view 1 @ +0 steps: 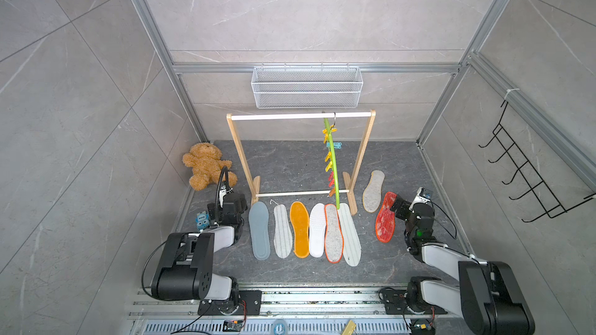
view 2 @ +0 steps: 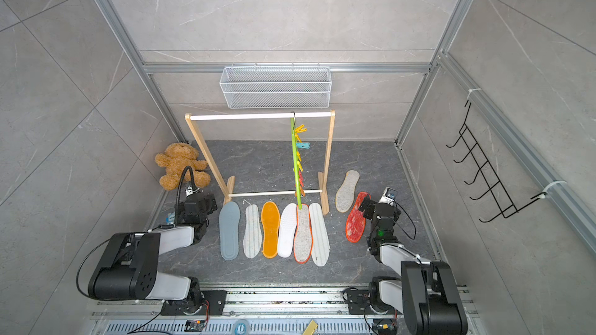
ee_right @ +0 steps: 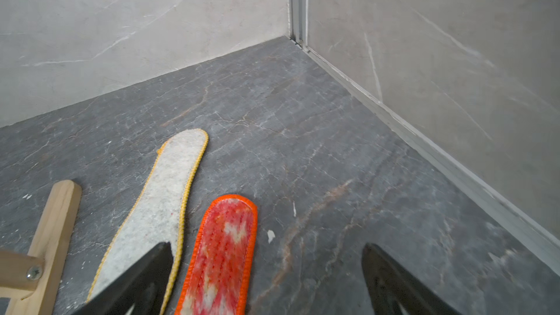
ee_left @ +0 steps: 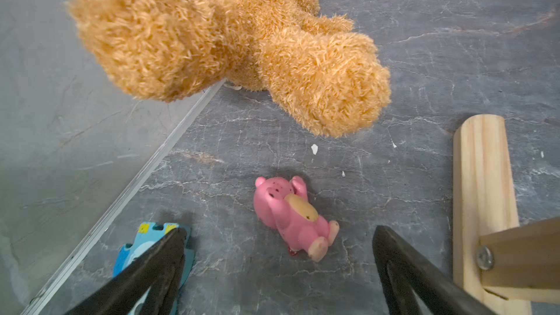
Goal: Take the shoe insoles off the hanger
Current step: Reset both arms
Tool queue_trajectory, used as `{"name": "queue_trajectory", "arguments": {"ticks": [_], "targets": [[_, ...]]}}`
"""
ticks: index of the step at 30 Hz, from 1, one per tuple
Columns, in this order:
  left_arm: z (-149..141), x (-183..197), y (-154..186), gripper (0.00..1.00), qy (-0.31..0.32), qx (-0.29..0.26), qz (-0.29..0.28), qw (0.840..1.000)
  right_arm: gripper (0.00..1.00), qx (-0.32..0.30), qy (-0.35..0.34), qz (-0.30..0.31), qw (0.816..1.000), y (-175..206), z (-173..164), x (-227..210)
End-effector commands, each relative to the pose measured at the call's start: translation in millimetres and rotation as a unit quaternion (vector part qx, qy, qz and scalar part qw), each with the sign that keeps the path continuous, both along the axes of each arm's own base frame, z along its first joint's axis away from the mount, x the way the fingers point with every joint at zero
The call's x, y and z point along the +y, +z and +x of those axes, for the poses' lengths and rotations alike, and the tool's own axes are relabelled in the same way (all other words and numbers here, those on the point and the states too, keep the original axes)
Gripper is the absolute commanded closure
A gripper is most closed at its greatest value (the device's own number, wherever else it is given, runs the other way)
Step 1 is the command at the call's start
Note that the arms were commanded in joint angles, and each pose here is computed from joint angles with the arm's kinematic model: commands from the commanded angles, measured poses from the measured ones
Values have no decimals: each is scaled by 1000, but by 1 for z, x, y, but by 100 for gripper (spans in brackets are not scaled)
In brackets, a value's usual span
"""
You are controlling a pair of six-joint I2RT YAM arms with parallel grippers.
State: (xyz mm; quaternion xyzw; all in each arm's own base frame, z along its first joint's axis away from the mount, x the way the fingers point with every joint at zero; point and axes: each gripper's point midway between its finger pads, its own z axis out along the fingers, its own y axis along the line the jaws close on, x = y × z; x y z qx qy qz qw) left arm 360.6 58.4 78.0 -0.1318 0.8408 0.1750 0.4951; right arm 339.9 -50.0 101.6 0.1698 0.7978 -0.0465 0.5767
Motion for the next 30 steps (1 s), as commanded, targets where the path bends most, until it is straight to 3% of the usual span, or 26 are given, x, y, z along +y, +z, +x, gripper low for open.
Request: {"name": "queue_trajectory", "arguments": {"ticks": [1,4,7,14,15,30], "targets": [[20,-7,25,1,-30,-55,9,998,0,-61,42,-33,997,17,16,16],[19,-15,25,1,-56,-62,2,997,0,-67,70,-47,994,7,25,28],[16,-20,24,1,-73,-72,-1,995,0,-19,68,-47,996,-2,32,29],[20,-33,16,1,-128,-93,-12,987,0,3,72,-61,996,-5,43,35],[17,-33,8,1,-127,-66,-25,989,0,2,71,-61,996,-4,43,34],[19,-15,9,0,-92,-71,-39,993,0,-4,74,-61,995,-3,41,35]]}}
